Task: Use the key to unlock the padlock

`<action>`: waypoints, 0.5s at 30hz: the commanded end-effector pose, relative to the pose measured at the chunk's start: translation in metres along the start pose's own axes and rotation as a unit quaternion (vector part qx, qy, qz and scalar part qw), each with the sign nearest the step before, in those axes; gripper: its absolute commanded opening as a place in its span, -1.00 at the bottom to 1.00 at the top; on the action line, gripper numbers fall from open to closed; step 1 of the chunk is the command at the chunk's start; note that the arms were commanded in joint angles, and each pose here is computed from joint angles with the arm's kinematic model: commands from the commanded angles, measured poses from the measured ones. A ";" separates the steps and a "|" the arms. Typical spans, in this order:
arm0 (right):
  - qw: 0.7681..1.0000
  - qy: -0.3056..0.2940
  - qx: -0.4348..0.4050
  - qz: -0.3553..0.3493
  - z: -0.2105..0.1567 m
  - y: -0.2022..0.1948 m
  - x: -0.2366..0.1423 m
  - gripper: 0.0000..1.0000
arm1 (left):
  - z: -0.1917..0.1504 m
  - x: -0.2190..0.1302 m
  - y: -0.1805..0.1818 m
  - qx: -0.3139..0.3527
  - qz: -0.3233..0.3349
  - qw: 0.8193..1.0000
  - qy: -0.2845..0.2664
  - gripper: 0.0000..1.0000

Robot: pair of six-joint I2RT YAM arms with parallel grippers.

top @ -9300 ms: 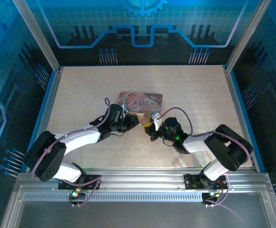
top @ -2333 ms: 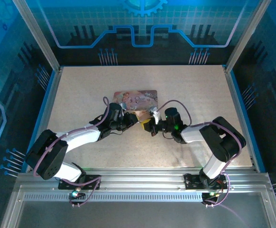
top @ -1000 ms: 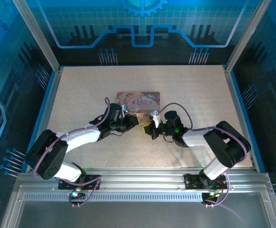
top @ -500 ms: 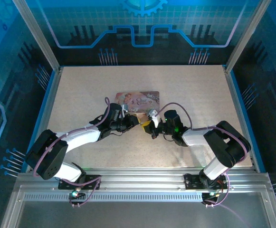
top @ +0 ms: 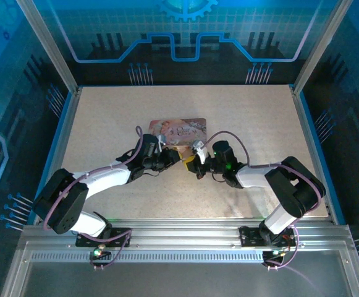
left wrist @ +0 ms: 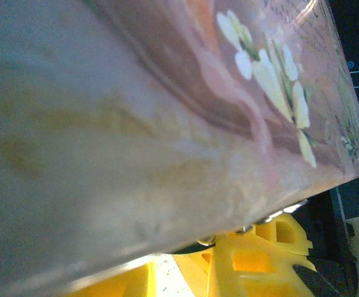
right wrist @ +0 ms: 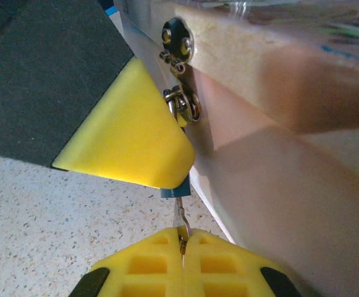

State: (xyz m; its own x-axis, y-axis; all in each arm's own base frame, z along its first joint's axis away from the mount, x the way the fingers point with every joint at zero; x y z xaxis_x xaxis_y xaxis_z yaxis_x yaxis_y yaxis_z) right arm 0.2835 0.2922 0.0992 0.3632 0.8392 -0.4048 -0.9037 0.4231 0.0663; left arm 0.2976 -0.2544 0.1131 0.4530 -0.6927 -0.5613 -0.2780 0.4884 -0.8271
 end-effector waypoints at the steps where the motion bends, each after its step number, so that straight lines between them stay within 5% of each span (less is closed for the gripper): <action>1: 0.985 -0.141 -0.102 -0.006 0.103 0.003 0.000 -0.98 | -0.051 0.007 -0.015 0.014 -0.029 0.992 0.123 -0.84; 9: 0.985 -0.105 -0.110 -0.076 0.072 -0.023 0.004 -0.98 | -0.053 0.005 -0.022 0.007 -0.041 0.991 0.128 -0.84; 15: 0.987 -0.144 -0.062 0.014 0.089 -0.003 0.000 -0.98 | -0.051 0.009 -0.015 0.014 -0.028 0.992 0.122 -0.84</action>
State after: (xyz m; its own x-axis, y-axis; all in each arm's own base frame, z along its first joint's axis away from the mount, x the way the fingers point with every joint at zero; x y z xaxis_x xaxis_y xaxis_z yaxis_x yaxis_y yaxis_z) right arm 0.2926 0.2933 0.0973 0.3898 0.8261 -0.4068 -0.8991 0.4370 0.0260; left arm 0.3036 -0.2550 0.1112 0.4706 -0.6838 -0.5577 -0.2831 0.4816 -0.8294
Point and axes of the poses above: each hand's point on the last joint's axis, 136 mm out from that joint toward the fingers, its own x axis out along the fingers, its own y axis along the line the jaws close on, z = x × y, the point moved 1 cm from there along -x, back along the fingers, and after that the axes turned 13 degrees about -x, right-handed, at the moved point
